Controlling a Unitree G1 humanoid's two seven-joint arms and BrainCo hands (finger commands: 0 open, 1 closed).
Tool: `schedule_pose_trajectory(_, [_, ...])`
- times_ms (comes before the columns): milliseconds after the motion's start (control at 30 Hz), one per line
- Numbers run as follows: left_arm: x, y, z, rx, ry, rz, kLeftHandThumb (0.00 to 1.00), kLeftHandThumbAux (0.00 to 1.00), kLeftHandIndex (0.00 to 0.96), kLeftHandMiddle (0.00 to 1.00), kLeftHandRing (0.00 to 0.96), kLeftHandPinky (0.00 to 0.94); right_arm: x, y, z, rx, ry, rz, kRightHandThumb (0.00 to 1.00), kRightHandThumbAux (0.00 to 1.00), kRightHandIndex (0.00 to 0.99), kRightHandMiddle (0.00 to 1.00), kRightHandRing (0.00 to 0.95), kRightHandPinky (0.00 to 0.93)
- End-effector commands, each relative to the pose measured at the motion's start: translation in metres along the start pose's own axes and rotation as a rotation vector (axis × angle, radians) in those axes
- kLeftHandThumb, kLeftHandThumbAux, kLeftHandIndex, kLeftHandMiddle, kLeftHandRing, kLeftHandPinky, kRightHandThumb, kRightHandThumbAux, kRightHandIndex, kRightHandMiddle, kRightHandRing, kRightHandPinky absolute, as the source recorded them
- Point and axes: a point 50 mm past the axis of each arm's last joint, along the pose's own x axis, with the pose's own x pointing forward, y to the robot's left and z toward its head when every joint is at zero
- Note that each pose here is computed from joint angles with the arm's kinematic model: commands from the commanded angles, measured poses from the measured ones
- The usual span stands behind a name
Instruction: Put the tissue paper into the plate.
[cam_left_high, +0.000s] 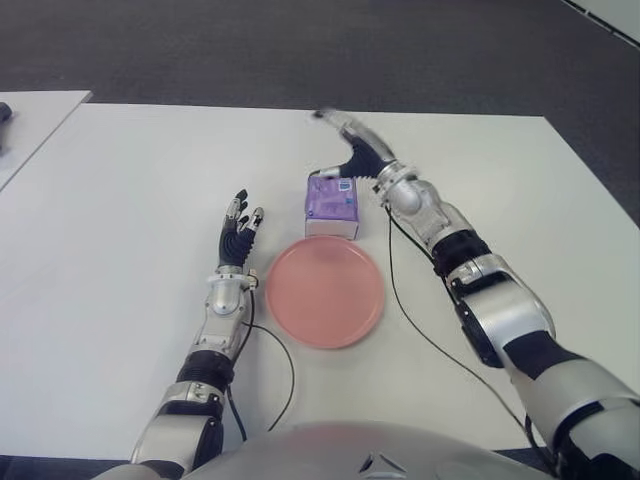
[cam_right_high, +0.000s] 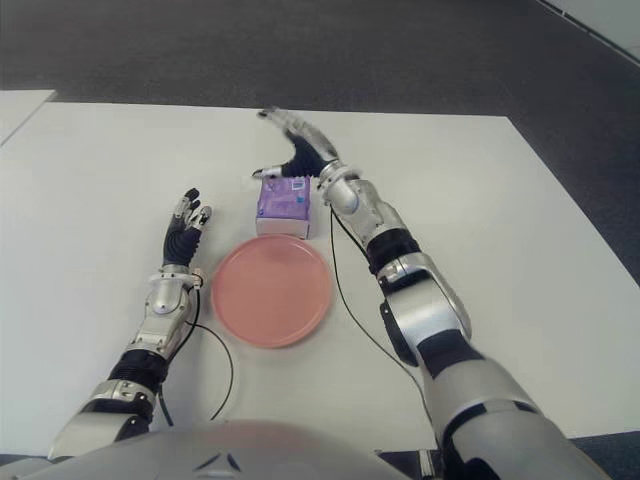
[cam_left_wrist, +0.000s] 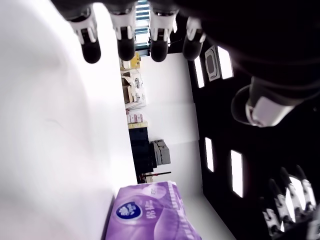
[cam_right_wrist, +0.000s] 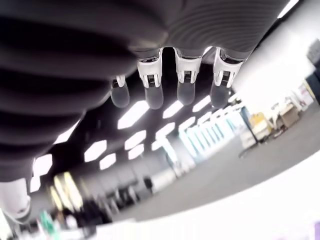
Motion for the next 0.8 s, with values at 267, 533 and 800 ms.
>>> schedule_pose_trajectory(267, [-0.004, -0.002, -0.003, 0.001, 0.016, 0.006, 0.0, 0.446, 0.0, 0.0, 0.0, 0.0, -0.009, 0.022, -0.008, -0.163, -0.037, 0.149, 0.083, 0.513, 0.0, 0.009, 0.0, 0.005])
schedule_pose_trajectory(533, [-0.004, -0.002, -0.004, 0.002, 0.024, 0.004, 0.0, 0.457, 0.0, 0.0, 0.0, 0.0, -0.018, 0.028, -0.018, -0.198, -0.013, 0.229, 0.061, 0.526, 0.0, 0.015, 0.0, 0.0])
schedule_pose_trajectory(800, [-0.003, -0.002, -0.005, 0.004, 0.031, 0.006, 0.0, 0.459, 0.0, 0.0, 0.0, 0.0, -0.023, 0.034, -0.025, -0.243, 0.008, 0.284, 0.033, 0.514, 0.0, 0.011, 0.0, 0.001])
